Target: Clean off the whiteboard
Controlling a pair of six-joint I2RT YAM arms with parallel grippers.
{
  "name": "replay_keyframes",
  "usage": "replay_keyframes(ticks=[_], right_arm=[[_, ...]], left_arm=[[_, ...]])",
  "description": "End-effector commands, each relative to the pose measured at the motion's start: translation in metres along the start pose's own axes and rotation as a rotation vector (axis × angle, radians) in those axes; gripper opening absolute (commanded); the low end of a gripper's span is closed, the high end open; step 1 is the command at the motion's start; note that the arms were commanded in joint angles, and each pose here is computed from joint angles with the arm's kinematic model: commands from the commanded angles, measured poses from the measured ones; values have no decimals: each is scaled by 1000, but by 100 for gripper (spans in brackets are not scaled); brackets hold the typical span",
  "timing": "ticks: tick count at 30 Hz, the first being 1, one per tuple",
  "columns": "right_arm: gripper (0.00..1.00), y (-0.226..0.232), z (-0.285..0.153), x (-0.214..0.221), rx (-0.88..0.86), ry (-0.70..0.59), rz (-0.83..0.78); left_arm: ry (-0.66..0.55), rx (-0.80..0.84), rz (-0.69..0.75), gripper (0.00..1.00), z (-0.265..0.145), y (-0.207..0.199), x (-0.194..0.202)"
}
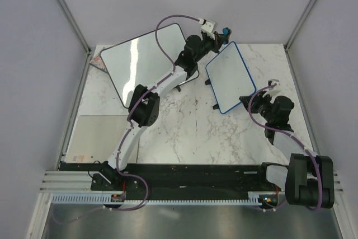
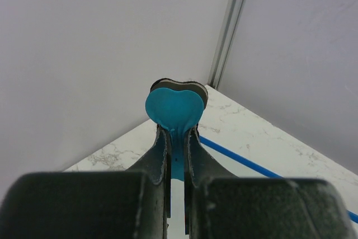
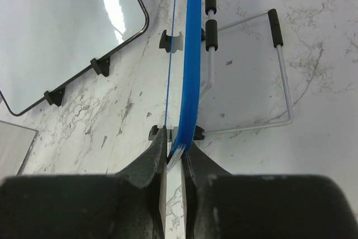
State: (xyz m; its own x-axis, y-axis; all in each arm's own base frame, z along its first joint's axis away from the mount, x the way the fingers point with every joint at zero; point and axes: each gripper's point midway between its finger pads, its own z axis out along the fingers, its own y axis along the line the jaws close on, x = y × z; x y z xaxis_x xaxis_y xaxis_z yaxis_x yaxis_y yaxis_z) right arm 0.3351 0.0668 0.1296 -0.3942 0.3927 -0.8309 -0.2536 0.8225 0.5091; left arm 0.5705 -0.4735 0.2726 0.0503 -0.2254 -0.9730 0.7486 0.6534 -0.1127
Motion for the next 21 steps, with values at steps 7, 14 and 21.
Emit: replay_keyframes(ticks=[7,14,21], right_arm=[[0,-5,-5,37,-2,124,-17],[0,-4,-4,37,-9,125,-14],[0,-4,-5,38,-10,126,-13]], left_arm=[[-10,78,-95,2,4,-10,25],[46,137,-126,2,-1,-22,46],[144,175,-149,2,-12,-37,80]])
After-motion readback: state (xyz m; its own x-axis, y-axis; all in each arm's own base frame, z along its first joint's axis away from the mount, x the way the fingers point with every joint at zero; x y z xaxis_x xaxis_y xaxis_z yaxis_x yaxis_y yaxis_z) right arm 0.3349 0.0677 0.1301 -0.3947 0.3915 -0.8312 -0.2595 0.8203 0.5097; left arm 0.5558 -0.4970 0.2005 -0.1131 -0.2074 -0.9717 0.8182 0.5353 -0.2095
